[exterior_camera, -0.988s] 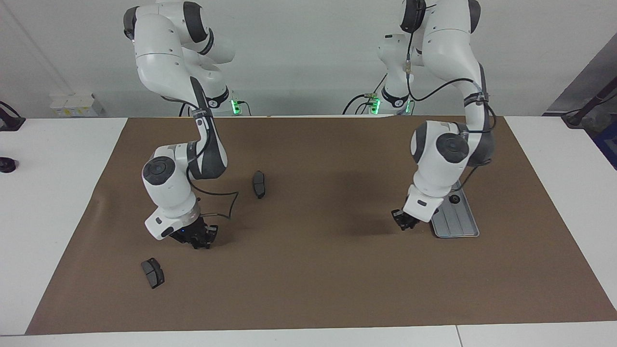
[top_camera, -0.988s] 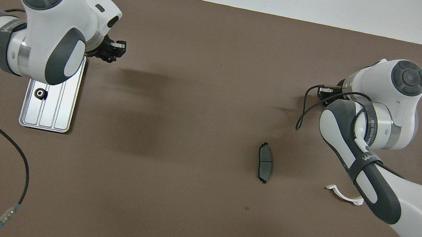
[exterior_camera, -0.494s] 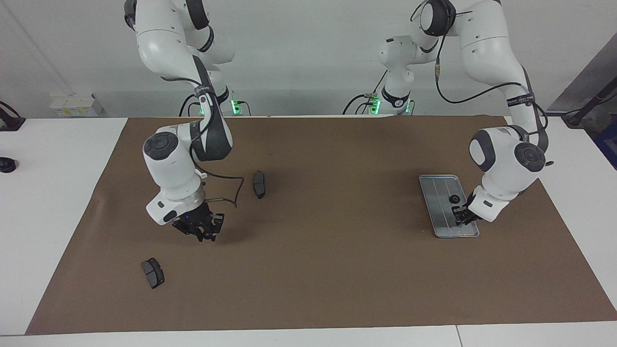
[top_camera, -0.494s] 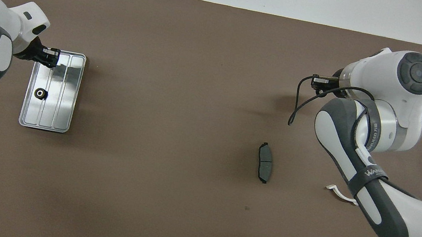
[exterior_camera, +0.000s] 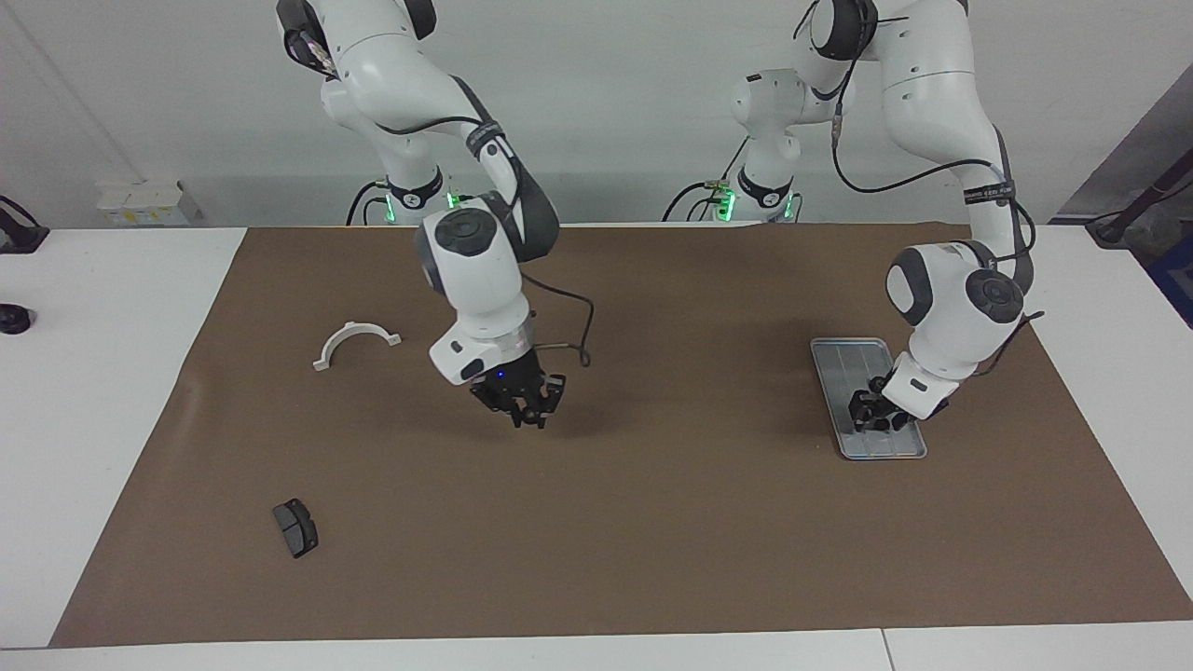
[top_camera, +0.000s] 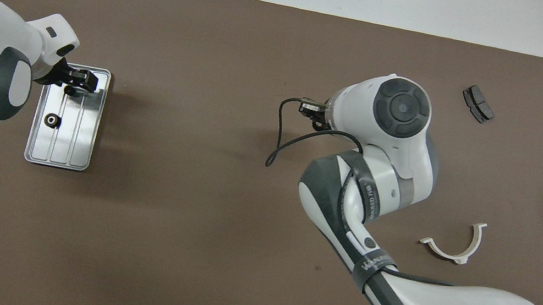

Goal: Pick bearing gear from pile to tray

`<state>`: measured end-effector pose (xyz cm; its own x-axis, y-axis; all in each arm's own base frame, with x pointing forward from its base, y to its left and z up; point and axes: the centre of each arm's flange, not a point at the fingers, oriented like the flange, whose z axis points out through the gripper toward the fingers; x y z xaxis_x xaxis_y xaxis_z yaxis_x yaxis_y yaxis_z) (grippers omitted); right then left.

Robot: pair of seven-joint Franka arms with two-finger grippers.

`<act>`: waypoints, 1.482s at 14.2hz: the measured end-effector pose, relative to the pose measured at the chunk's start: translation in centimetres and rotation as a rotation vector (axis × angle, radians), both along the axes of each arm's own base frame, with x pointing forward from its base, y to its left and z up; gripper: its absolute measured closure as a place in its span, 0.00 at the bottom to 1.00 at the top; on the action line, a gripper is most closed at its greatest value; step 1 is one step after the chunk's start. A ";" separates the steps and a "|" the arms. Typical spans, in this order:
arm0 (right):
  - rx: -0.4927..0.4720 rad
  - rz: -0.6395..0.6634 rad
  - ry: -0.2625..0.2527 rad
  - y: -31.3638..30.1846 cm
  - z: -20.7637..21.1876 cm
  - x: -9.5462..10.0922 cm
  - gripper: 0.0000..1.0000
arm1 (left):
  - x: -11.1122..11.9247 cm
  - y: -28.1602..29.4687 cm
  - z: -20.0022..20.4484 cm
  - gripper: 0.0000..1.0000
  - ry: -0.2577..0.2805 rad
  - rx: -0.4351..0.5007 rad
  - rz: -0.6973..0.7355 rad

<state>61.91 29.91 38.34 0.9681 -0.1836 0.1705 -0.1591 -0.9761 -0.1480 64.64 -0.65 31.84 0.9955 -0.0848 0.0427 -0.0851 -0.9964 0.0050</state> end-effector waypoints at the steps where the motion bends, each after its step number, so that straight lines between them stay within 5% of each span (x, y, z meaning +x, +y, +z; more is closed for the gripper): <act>1: -0.007 -0.006 -0.004 2.2 -0.1 -1.1 0.67 | 0.4 -0.9 0.9 0.09 -0.006 -0.001 -0.010; 2: -0.016 -0.010 -0.006 4.4 -0.4 -2.2 0.67 | 0.9 -2.0 2.1 0.00 -0.009 -0.004 -0.010; 5: -0.033 -0.020 0.012 9.9 -2.7 -5.3 0.67 | 2.0 -6.8 5.7 0.00 -0.029 -0.024 0.023; 12: -0.045 0.034 0.025 15.4 -7.6 -7.8 0.66 | 1.7 -13.5 7.0 0.00 -0.040 -0.072 0.115; 14: -0.046 0.032 0.023 15.2 -7.6 -7.6 0.52 | 1.0 -16.9 7.1 0.00 -0.043 -0.080 0.131; 18: -0.038 -0.011 -0.005 12.9 -5.4 -5.6 0.07 | 0.2 -20.9 7.1 0.00 -0.063 -0.097 0.157; 21: -0.056 -0.051 -0.046 6.2 -1.0 -3.3 0.00 | -0.9 -24.8 6.6 0.00 -0.071 -0.111 0.167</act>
<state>58.65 36.14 37.39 0.9487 -0.2211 0.2260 -0.2028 -0.9739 -0.1015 63.70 -25.46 38.48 0.9894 0.0904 0.1136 0.0773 -0.9903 0.1154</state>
